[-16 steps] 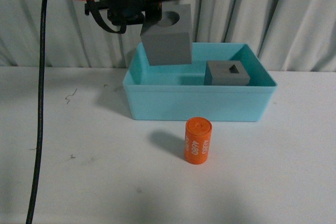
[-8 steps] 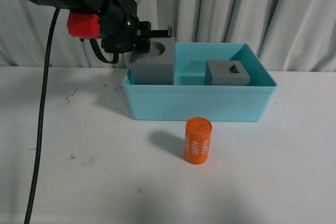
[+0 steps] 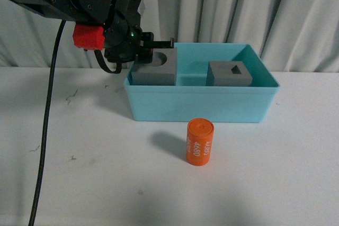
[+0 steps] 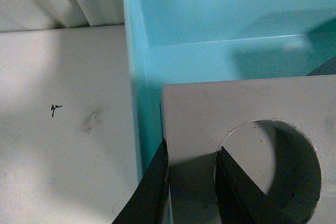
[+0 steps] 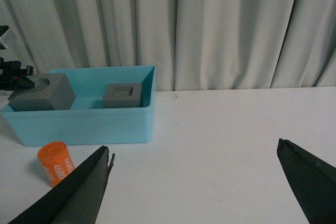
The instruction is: Place gray and orange parts in blue box
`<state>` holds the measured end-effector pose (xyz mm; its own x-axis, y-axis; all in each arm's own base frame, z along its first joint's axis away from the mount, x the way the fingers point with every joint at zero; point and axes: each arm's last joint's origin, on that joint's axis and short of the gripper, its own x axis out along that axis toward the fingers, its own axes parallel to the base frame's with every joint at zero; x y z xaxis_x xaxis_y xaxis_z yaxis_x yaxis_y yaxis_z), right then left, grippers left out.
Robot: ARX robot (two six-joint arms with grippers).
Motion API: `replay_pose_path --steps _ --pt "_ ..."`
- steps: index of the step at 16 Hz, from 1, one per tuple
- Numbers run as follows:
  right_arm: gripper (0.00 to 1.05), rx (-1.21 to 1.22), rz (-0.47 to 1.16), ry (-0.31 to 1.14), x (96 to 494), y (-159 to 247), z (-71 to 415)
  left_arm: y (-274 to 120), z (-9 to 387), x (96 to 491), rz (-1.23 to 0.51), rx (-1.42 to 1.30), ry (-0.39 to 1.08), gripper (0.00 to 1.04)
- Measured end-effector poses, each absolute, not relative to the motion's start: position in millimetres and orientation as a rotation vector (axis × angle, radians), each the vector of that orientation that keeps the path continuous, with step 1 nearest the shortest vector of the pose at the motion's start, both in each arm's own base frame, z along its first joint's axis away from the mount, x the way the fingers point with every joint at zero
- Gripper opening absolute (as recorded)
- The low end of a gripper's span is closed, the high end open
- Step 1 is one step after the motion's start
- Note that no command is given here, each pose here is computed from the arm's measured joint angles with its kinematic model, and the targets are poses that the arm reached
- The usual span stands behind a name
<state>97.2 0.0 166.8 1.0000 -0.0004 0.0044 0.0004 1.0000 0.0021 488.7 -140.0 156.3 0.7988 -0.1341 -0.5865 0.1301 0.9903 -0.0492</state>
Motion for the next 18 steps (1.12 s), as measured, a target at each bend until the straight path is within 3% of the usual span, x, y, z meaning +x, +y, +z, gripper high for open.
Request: replay_pose_path --steps 3,9,11,13,16,18 --pt "0.98 0.002 -0.001 -0.004 97.2 0.0 166.8 -139.9 156.2 488.8 -0.140 -0.006 0.629 0.19" --pt "0.98 0.002 -0.001 -0.004 97.2 0.0 166.8 -138.5 158.3 486.8 -0.136 -0.017 0.610 0.85" --pt "0.98 0.002 -0.001 -0.004 97.2 0.0 166.8 -133.2 168.5 474.3 -0.129 -0.065 0.575 0.99" --pt "0.98 0.002 -0.001 -0.004 97.2 0.0 166.8 -124.8 200.1 446.5 -0.133 -0.166 0.487 0.98" --pt "0.98 0.002 -0.001 -0.004 97.2 0.0 166.8 -81.7 252.6 357.1 -0.123 -0.374 0.317 0.98" --pt "0.98 0.002 -0.001 -0.004 97.2 0.0 166.8 -27.6 226.7 279.6 0.047 -0.398 0.373 0.98"
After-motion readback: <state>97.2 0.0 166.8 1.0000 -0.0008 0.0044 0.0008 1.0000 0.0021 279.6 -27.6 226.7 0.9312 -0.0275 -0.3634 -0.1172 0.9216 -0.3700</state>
